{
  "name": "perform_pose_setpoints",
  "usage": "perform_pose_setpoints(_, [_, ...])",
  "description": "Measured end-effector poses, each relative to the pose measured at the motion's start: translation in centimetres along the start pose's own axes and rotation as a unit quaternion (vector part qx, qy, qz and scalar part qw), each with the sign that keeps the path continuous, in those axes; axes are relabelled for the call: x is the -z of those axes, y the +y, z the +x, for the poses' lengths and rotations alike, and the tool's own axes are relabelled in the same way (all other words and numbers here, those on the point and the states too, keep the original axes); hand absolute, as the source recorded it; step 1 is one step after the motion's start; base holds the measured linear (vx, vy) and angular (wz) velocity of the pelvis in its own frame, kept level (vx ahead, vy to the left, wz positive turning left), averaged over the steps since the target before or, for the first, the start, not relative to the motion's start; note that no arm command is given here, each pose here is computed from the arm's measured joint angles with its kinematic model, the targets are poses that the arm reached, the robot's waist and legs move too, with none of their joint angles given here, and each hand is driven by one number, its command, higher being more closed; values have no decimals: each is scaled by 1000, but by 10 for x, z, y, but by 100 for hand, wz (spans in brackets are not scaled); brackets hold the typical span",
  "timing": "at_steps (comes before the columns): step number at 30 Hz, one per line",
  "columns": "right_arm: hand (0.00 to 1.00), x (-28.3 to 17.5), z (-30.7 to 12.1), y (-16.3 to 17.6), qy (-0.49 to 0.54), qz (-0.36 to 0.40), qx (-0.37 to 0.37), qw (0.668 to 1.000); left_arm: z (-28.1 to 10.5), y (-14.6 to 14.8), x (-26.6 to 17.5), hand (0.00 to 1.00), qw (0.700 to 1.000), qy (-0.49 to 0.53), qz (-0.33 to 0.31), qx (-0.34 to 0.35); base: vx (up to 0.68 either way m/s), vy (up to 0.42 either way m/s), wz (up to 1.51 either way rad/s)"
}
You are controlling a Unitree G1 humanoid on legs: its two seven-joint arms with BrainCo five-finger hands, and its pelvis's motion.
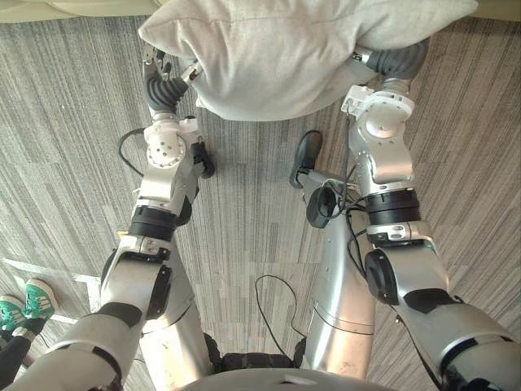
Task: Pick up cushions and gather them together orderly.
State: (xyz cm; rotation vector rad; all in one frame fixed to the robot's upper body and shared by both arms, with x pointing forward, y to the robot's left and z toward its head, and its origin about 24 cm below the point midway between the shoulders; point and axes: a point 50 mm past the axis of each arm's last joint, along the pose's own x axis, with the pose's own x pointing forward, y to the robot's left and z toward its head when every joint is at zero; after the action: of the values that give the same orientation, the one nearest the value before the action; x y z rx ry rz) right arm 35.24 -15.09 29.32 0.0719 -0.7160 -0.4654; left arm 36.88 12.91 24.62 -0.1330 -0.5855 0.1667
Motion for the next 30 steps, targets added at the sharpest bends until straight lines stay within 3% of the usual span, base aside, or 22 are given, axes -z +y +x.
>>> perform_pose_setpoints(12, [100,14,-33,-3,31,33,-18,999,-17,18,6,100,1000,7,12,-25,-51,-16,-6])
perform_pose_setpoints(25, [100,44,-125,-45,77,67,-73,992,-106,39,14,100,997,11,-32,-66,29,-10,5])
perform_pose_setpoints(30, [100,69,-174,-65,163,51,-106,980,-150,57,32,100,996,65,1,-69,114,-11,24])
